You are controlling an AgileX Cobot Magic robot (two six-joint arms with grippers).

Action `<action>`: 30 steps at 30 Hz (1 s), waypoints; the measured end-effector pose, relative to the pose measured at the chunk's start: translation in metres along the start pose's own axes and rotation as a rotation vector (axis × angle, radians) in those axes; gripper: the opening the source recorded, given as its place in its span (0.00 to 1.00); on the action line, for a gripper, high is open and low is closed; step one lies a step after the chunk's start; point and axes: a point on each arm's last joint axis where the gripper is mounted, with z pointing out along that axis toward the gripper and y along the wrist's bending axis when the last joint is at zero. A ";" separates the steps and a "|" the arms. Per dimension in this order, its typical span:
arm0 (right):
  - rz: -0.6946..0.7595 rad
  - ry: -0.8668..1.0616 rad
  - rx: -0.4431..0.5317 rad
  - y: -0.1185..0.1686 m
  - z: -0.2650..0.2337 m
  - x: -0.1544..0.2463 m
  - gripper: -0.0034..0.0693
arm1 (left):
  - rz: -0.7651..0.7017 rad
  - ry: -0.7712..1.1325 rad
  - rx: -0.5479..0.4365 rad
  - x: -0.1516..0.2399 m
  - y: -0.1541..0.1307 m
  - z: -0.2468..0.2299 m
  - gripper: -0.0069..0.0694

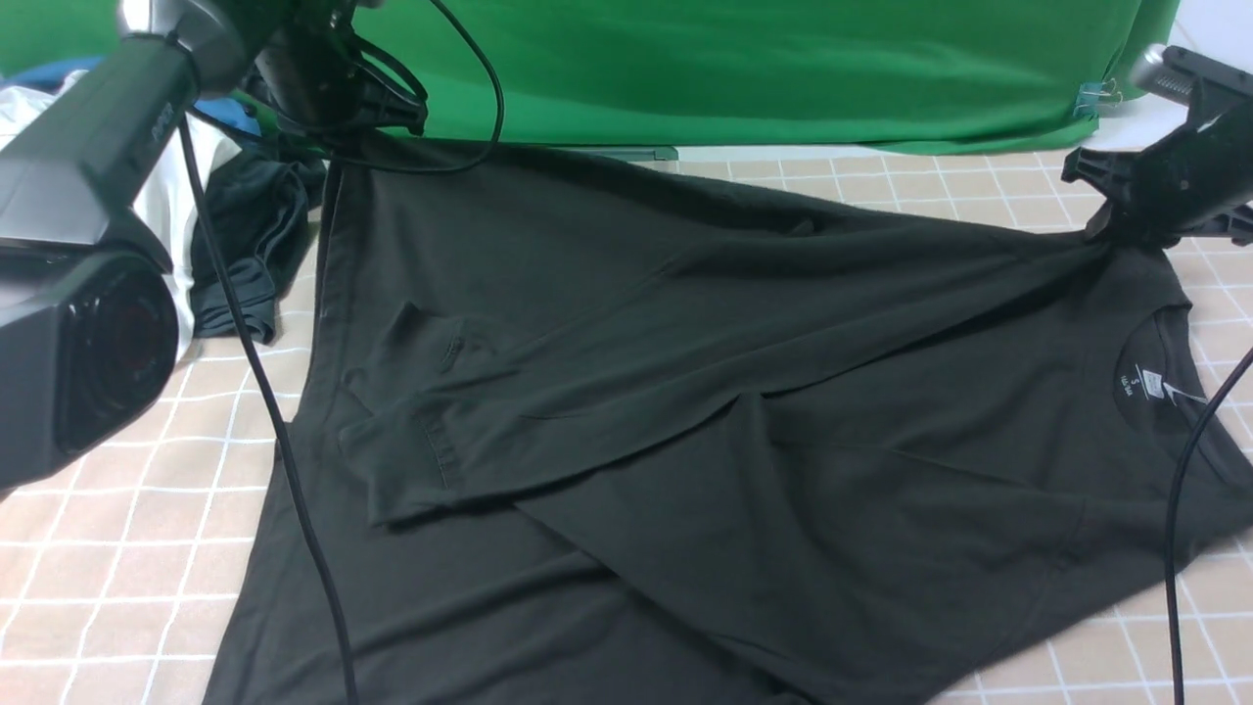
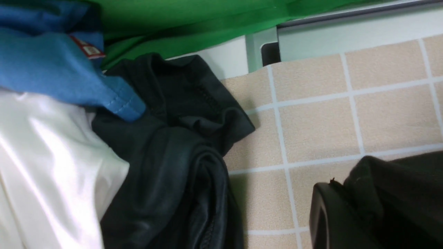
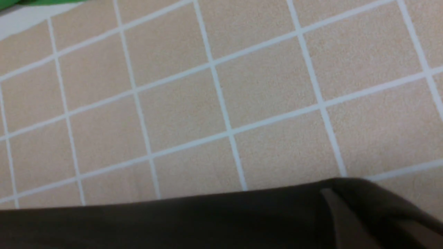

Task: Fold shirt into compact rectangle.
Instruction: 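Grasp the near edge of the shirt at its hem and shoulder corners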

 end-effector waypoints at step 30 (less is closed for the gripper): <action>-0.331 0.224 0.047 0.035 -0.176 0.009 0.10 | -0.033 0.061 0.129 0.017 0.008 -0.104 0.13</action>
